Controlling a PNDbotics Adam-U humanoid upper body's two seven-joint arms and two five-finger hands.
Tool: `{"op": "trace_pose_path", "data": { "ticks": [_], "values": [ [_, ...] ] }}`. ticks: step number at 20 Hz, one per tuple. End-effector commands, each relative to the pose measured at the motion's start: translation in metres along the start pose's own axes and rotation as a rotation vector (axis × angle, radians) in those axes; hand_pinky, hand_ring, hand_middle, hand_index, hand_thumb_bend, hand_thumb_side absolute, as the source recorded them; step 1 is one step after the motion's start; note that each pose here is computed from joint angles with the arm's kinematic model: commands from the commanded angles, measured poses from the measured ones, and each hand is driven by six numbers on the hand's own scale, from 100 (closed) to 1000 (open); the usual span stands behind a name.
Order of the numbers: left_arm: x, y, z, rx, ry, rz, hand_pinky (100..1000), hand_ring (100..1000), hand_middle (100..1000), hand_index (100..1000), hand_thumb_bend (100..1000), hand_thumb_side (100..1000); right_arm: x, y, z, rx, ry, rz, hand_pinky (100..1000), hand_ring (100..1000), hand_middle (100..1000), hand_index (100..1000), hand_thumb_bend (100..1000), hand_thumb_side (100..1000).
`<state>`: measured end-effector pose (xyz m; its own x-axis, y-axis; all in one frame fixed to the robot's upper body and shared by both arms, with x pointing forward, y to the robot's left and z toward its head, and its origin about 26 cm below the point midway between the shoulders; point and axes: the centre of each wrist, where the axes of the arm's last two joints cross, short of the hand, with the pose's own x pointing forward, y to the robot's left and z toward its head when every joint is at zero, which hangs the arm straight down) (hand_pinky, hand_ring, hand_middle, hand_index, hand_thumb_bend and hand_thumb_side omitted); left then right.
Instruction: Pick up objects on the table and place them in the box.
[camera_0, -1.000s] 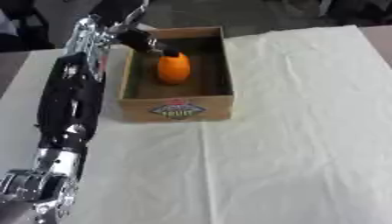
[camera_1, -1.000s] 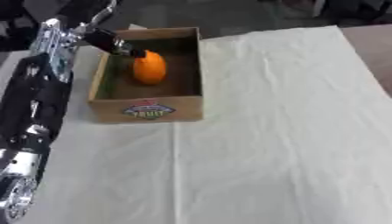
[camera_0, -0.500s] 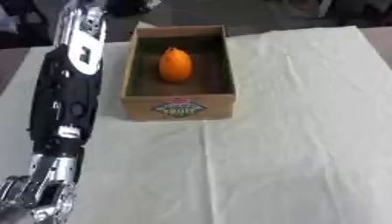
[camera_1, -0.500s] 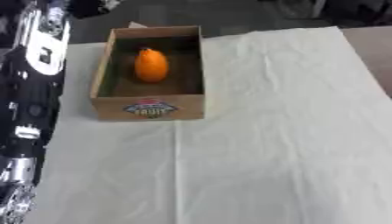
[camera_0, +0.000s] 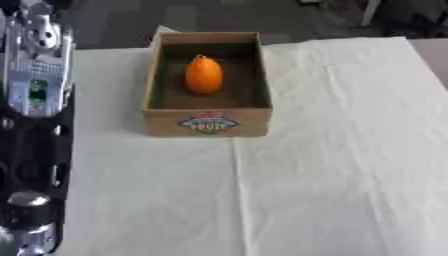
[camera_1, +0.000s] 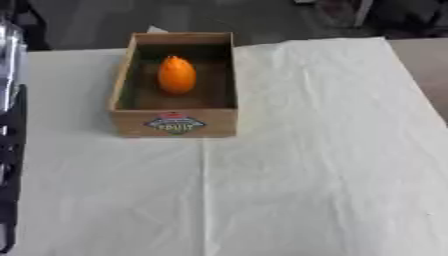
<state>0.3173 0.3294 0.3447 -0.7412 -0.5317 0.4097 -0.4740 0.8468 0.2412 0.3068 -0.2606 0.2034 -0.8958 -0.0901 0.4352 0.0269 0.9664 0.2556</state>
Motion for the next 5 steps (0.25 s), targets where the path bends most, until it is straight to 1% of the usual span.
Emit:
{"op": "trace_pose_path", "data": {
  "ticks": [1,3,5],
  "values": [
    [0.02,0.012,0.008,0.054,0.027,0.138,423,616,551,733,397,933,0.008,-0.007,-0.008,0.001,-0.042,0.04,853,961,561,744,100,820],
    [0.016,0.015,0.019,0.054,0.083,0.212,386,591,533,714,367,932,0.009,-0.011,-0.008,-0.008,-0.045,0.059,853,961,561,744,100,821],
    [0.009,0.02,0.028,0.056,0.128,0.288,370,578,524,701,345,923,0.009,-0.014,-0.007,-0.017,-0.046,0.078,854,964,561,744,100,822]
  ]
}}
